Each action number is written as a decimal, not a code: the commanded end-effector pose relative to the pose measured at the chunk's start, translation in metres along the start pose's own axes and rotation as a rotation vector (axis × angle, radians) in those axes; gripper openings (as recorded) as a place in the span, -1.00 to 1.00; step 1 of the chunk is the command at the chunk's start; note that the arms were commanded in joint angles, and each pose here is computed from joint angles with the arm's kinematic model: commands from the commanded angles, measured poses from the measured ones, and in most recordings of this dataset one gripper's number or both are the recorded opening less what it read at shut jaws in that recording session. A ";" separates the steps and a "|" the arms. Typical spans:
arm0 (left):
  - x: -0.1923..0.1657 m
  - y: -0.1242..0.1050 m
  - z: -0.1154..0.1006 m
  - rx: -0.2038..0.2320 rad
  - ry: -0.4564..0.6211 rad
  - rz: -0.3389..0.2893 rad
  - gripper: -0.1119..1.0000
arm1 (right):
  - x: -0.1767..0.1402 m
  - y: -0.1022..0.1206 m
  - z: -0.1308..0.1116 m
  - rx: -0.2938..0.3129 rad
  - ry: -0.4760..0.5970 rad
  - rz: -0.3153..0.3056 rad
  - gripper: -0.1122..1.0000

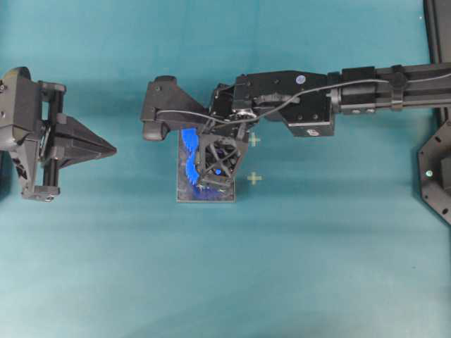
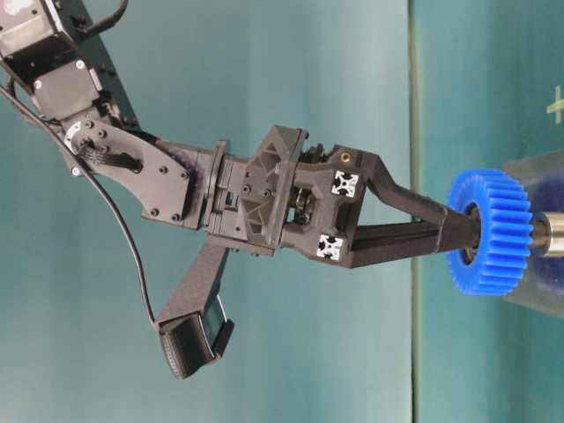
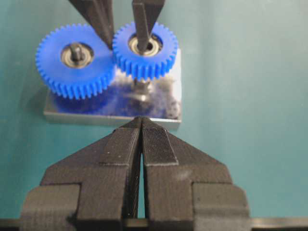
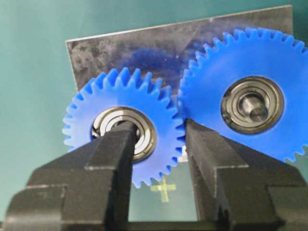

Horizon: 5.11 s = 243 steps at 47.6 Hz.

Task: Fit the small gear onto the shaft.

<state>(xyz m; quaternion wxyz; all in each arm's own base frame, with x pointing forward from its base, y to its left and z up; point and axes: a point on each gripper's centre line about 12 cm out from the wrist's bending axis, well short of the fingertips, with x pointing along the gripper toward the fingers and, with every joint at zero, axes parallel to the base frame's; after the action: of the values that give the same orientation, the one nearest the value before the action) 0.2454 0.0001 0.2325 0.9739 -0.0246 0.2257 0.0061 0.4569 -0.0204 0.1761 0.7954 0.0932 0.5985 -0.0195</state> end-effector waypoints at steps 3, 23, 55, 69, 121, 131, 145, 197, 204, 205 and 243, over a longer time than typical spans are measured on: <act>-0.001 -0.001 0.006 0.002 -0.018 -0.002 -0.80 | -0.011 0.006 0.006 -0.002 -0.028 0.007 0.38; -0.003 -0.001 0.009 -0.013 -0.032 -0.003 -0.80 | -0.046 0.015 0.030 -0.026 -0.093 0.018 -0.22; -0.006 0.000 -0.002 -0.021 -0.017 -0.002 -0.80 | -0.002 -0.022 0.015 0.075 0.026 -0.036 -0.83; -0.006 0.000 -0.002 -0.045 -0.020 -0.003 -0.80 | -0.002 -0.016 -0.021 0.127 0.076 -0.046 -0.83; -0.008 0.000 0.002 -0.047 -0.035 -0.004 -0.80 | -0.005 -0.006 -0.002 0.168 0.025 -0.067 -0.83; -0.008 -0.003 0.009 -0.044 -0.045 -0.014 -0.80 | -0.017 0.024 -0.029 0.225 0.052 -0.048 -0.83; -0.008 -0.004 0.005 -0.042 -0.034 -0.015 -0.80 | -0.047 0.034 -0.017 0.233 -0.066 -0.043 -0.83; -0.007 -0.004 0.004 -0.055 -0.033 -0.016 -0.80 | -0.011 0.037 -0.038 0.320 0.004 -0.076 -0.83; -0.007 -0.004 0.005 -0.055 -0.034 -0.017 -0.80 | -0.015 0.029 -0.021 0.325 -0.070 -0.077 -0.83; -0.008 -0.004 0.006 -0.054 -0.035 -0.018 -0.80 | -0.017 0.027 -0.016 0.323 -0.085 -0.079 -0.83; -0.008 -0.003 0.003 -0.057 -0.033 -0.015 -0.80 | -0.027 0.009 0.027 0.243 -0.124 -0.114 -0.83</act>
<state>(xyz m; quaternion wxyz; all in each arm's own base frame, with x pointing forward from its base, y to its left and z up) 0.2373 -0.0035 0.2324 0.9738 -0.0551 0.2206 0.0058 0.4740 -0.0227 0.1931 0.7986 0.1576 0.5603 -0.1530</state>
